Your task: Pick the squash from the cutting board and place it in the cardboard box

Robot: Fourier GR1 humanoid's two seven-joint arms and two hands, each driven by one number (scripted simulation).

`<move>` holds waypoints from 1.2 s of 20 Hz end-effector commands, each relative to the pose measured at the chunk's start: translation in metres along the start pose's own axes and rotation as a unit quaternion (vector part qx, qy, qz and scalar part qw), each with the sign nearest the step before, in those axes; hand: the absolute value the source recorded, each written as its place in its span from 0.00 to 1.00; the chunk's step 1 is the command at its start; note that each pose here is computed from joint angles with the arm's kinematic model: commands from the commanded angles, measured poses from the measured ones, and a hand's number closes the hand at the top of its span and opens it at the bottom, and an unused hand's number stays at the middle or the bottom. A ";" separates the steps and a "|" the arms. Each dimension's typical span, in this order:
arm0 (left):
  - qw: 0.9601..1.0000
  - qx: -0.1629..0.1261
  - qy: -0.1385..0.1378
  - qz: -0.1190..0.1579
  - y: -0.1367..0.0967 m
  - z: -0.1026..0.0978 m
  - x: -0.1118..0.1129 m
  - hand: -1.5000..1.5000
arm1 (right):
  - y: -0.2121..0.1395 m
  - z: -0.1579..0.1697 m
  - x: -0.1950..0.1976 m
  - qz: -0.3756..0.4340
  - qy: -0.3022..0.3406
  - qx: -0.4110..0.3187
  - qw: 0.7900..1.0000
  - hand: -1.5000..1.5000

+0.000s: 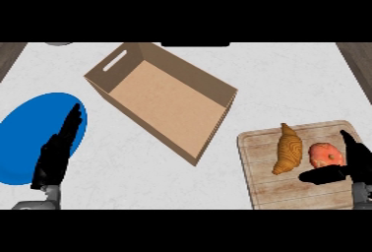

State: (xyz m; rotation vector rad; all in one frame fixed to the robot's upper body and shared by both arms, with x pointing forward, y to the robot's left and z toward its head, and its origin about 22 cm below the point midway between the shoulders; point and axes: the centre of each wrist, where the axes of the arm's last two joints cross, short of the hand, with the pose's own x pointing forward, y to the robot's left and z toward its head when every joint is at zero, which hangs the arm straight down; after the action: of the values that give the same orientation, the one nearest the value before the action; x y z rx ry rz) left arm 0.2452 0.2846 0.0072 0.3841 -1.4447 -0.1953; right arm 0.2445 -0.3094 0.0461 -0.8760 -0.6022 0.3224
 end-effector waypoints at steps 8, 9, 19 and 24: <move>1.000 -0.002 0.002 0.007 0.003 0.010 -0.011 0.50 | 0.018 -0.006 -0.008 0.035 -0.009 -0.036 0.999 1.00; 1.000 -0.004 -0.005 0.003 -0.017 0.017 0.001 0.50 | 0.022 -0.008 -0.007 0.045 -0.008 -0.059 0.997 1.00; 0.999 -0.045 -0.029 -0.002 -0.008 -0.002 0.012 0.50 | 0.006 0.014 0.067 0.261 -0.346 -0.036 0.900 1.00; 1.000 -0.018 -0.018 -0.004 -0.005 -0.007 0.008 0.50 | -0.014 -0.012 0.099 0.280 -0.447 -0.038 0.849 1.00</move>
State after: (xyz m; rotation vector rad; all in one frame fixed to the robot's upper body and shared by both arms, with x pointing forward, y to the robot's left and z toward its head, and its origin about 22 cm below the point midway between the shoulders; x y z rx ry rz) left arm 0.2485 0.2741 0.0129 0.3366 -1.4778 -0.2459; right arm 0.3042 -0.2768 0.0738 -0.9878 -1.0906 1.1386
